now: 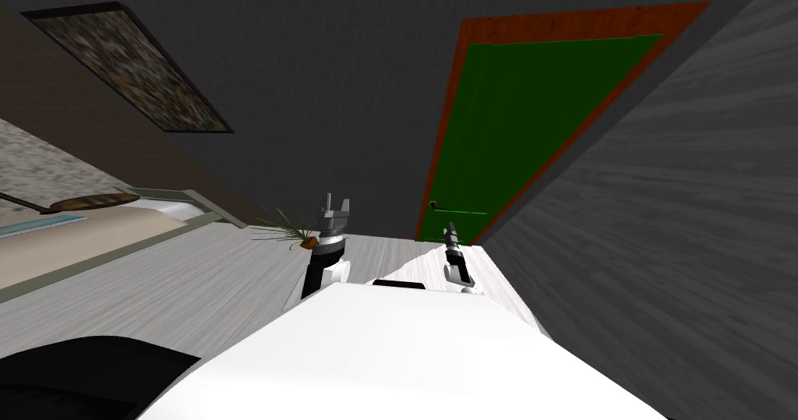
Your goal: Pull the door open
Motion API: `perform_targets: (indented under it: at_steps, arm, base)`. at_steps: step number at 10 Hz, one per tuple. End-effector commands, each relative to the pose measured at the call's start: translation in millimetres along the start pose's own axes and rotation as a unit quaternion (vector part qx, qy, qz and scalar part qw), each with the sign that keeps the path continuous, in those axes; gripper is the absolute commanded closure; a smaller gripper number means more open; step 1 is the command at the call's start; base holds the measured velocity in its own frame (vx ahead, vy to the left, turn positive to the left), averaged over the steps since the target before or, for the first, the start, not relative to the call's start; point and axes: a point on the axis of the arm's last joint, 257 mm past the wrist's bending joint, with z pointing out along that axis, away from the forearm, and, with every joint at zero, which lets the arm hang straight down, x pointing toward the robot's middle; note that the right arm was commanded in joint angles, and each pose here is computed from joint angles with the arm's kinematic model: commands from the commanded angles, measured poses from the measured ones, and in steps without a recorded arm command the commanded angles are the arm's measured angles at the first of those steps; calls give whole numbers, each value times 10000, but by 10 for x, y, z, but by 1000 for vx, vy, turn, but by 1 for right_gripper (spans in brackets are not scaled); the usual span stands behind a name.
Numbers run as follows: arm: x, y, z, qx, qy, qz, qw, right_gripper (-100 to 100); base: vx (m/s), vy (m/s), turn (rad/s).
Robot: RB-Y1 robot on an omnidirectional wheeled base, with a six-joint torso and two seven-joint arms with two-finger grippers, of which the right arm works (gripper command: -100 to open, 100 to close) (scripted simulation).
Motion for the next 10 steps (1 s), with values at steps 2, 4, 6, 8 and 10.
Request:
perform_targets:
  at_steps: [2,4,6,8,10]
  arm:
    - [-45,-156,-22,164,-50,-11,9999,-100]
    - [-76,-259,-36,271,-85,-18,9996,-100]
    - [-109,-373,-61,396,-122,-26,9991,-100]
    - [-135,-467,-82,500,-155,-30,9986,-100]
    - [-160,-554,-105,600,-187,-34,9980,-100]
  base:
    - [62,-70,112]
    - [65,-73,115]
    - [71,-75,104]
    - [53,-72,97]
    - [49,-76,95]
